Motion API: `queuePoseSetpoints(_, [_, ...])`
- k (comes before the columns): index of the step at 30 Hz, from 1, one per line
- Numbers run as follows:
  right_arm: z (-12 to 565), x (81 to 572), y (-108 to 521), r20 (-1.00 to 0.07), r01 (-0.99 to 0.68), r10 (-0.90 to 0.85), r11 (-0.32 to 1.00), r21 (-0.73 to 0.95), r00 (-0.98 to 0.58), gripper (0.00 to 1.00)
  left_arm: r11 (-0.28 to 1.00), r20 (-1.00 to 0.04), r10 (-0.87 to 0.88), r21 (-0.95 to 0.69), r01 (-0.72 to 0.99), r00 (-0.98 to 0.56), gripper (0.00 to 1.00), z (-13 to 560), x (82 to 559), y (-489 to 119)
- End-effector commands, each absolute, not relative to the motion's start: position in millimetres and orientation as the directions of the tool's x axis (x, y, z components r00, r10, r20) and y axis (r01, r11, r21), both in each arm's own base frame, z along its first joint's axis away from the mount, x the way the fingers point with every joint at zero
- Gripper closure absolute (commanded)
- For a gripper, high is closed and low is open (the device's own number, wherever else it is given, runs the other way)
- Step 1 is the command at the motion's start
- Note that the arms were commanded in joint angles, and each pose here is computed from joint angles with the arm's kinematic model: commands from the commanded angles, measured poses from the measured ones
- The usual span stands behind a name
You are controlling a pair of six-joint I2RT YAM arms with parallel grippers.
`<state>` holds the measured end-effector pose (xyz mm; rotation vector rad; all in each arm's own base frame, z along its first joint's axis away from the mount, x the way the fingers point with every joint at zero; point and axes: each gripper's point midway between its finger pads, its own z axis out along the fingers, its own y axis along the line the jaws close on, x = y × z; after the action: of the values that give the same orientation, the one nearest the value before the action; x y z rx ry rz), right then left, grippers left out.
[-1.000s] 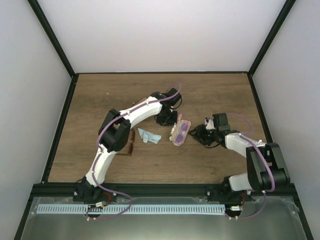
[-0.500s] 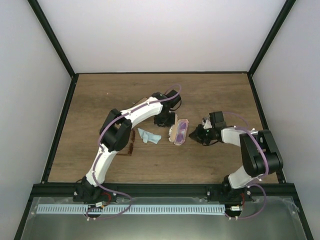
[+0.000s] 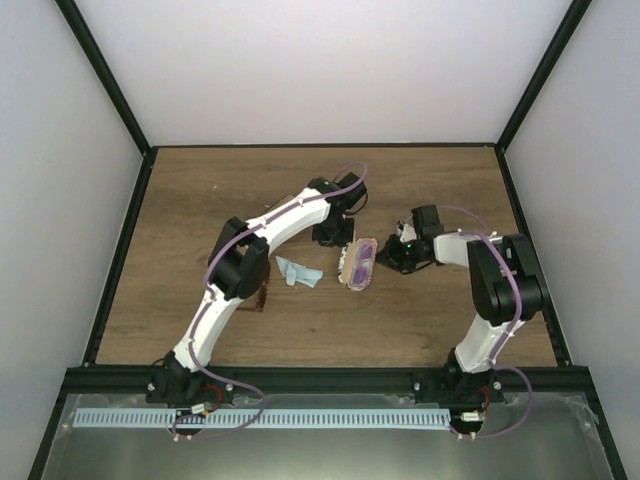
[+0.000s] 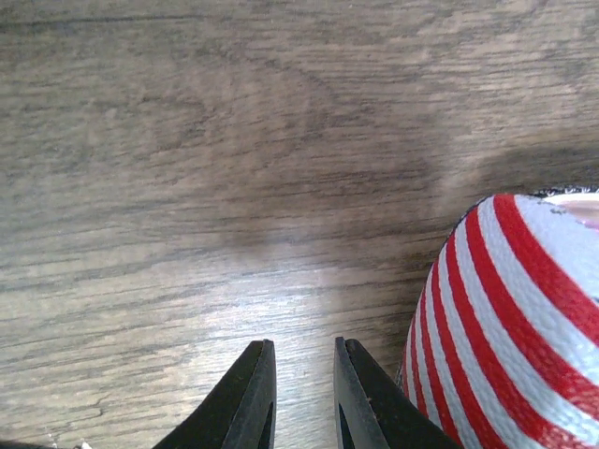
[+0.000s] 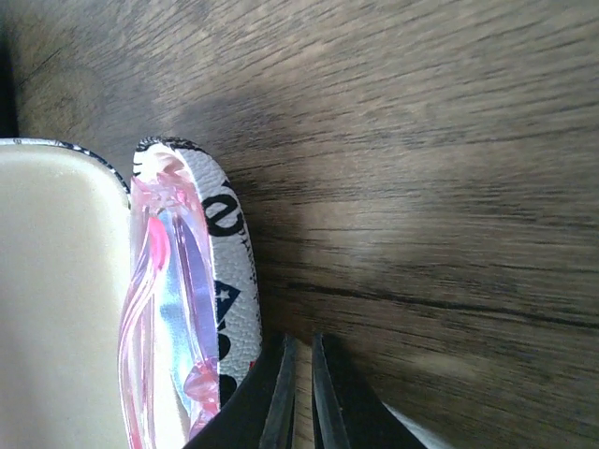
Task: Organize the sunglasses
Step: Close the sunglasses case at the center of the board.
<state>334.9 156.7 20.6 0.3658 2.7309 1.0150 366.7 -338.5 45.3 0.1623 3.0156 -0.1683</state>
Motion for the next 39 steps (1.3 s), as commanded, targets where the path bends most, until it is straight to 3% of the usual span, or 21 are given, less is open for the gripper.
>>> queuePoseSetpoints(1, [24, 337, 161, -0.111, 0.115, 0.254, 0.73, 0.673, -0.961, 0.94, 0.99, -0.111, 0.118, -0.066, 0.126, -0.987, 0.8, 44, 370, -335])
queuePoseSetpoints(20, [44, 330, 204, -0.102, 0.042, 0.16, 0.709, 0.704, -0.982, 0.95, 0.992, -0.07, 0.081, -0.094, 0.088, -0.994, 0.85, 40, 359, -353])
queuePoseSetpoints(39, [52, 330, 218, -0.107, 0.001, 0.116, 0.682, 0.731, -0.987, 0.95, 0.989, -0.054, 0.094, -0.11, 0.099, -0.994, 0.82, 34, 345, -373])
